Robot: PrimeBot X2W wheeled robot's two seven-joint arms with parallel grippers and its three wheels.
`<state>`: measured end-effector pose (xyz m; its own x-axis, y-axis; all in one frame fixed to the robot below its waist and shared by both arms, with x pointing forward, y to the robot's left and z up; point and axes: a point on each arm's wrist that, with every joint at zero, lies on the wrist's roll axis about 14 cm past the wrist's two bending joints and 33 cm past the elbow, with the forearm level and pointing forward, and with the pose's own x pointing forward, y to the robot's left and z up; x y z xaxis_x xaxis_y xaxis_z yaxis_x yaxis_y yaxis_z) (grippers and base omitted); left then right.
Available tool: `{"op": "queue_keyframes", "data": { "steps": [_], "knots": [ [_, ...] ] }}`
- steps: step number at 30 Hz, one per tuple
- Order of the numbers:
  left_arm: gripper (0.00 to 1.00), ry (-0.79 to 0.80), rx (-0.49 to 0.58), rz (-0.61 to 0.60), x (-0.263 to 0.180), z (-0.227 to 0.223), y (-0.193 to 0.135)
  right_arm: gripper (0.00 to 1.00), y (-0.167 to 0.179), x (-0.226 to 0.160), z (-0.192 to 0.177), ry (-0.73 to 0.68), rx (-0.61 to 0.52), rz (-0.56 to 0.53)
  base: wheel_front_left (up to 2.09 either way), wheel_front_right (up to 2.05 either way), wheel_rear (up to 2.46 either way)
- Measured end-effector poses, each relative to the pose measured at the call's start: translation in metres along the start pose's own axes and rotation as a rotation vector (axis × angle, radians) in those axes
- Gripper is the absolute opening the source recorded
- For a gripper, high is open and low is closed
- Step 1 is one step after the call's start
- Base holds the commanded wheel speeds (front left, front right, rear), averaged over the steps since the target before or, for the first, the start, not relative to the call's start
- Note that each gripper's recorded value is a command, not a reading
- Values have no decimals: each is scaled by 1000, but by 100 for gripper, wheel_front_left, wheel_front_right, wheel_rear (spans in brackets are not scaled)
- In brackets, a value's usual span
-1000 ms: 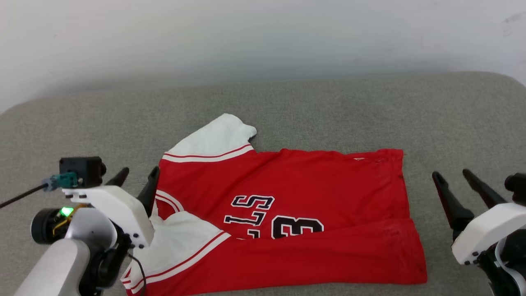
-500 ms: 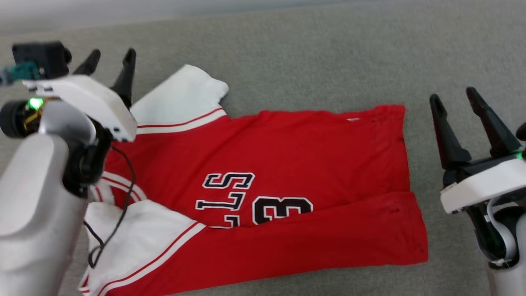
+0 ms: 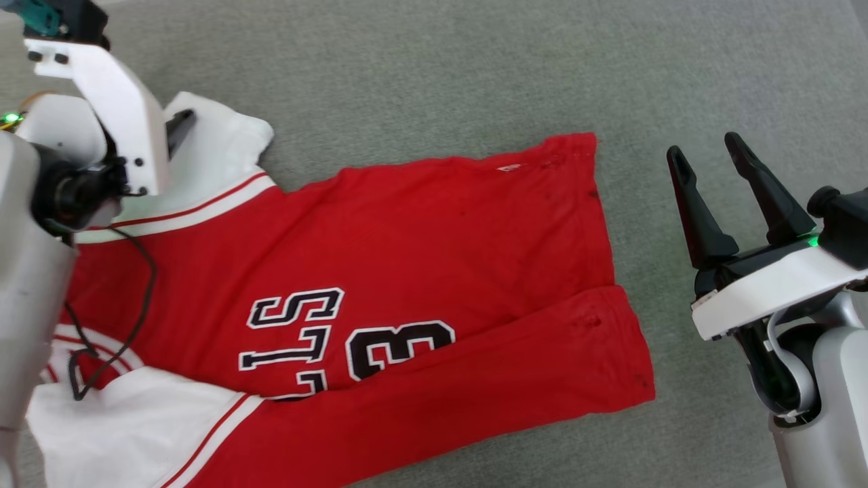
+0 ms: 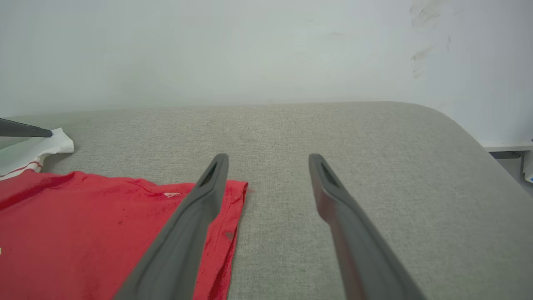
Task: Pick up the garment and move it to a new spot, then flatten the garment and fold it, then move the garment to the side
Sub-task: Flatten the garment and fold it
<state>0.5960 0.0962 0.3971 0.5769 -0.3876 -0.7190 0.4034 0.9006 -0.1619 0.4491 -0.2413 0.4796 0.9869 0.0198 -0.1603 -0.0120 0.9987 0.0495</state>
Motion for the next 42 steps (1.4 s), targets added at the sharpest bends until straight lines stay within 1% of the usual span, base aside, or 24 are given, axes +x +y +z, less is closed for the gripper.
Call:
{"op": "queue_keyframes", "data": {
  "steps": [3, 7, 8, 9, 10, 11, 15, 19, 24, 27, 30, 33, 37, 42],
  "knots": [
    [100, 114, 28, 28, 10, -16, 10, 100, -7, -2, -6, 16, 7, -20, 0, 0, 0],
    [100, 227, 8, 31, 20, -26, 12, 100, -13, -5, -18, 49, 23, -41, 0, 0, 0],
    [89, 251, -1, 30, 21, -27, 12, 100, -14, -6, -19, 54, 27, -44, 0, 0, 0],
    [40, 273, -15, 25, 23, -30, 10, 100, -16, -6, -22, 61, 28, -49, 0, 0, 0],
    [15, 290, -27, 21, 24, -31, 9, 100, -17, -7, -23, 66, 33, -52, 0, 0, 0],
    [0, 296, -32, 18, 24, -32, 8, 100, -18, -7, -25, 70, 43, -54, 0, 0, 0],
    [0, 282, -46, 12, 24, -32, 4, 100, -17, -6, -28, 95, 76, -41, 0, 0, 0],
    [0, 217, -31, 34, 19, -28, 5, 100, -22, 2, -27, 128, 101, -30, 0, 0, 0],
    [0, 96, -34, 53, 10, -16, 3, 100, -23, 18, -37, 242, 134, 4, 0, 0, 0],
    [0, 26, -60, 42, 2, -9, 1, 100, -15, 29, -50, 346, 143, 50, 0, 0, 0],
    [0, -54, -60, 42, -9, 5, 4, 100, -1, 35, -70, 479, 139, 105, 0, 0, 0],
    [0, -118, -63, 44, -18, 14, 8, 100, 10, 44, -78, 572, 122, 154, 0, 0, 0],
    [0, -157, -63, 48, -25, 14, 13, 100, 20, 53, -93, 694, 110, 194, 0, 0, 0],
    [0, -178, -64, 48, -30, 11, 16, 100, 25, 60, -108, 840, 95, 216, 0, 0, 0]
  ]
}}
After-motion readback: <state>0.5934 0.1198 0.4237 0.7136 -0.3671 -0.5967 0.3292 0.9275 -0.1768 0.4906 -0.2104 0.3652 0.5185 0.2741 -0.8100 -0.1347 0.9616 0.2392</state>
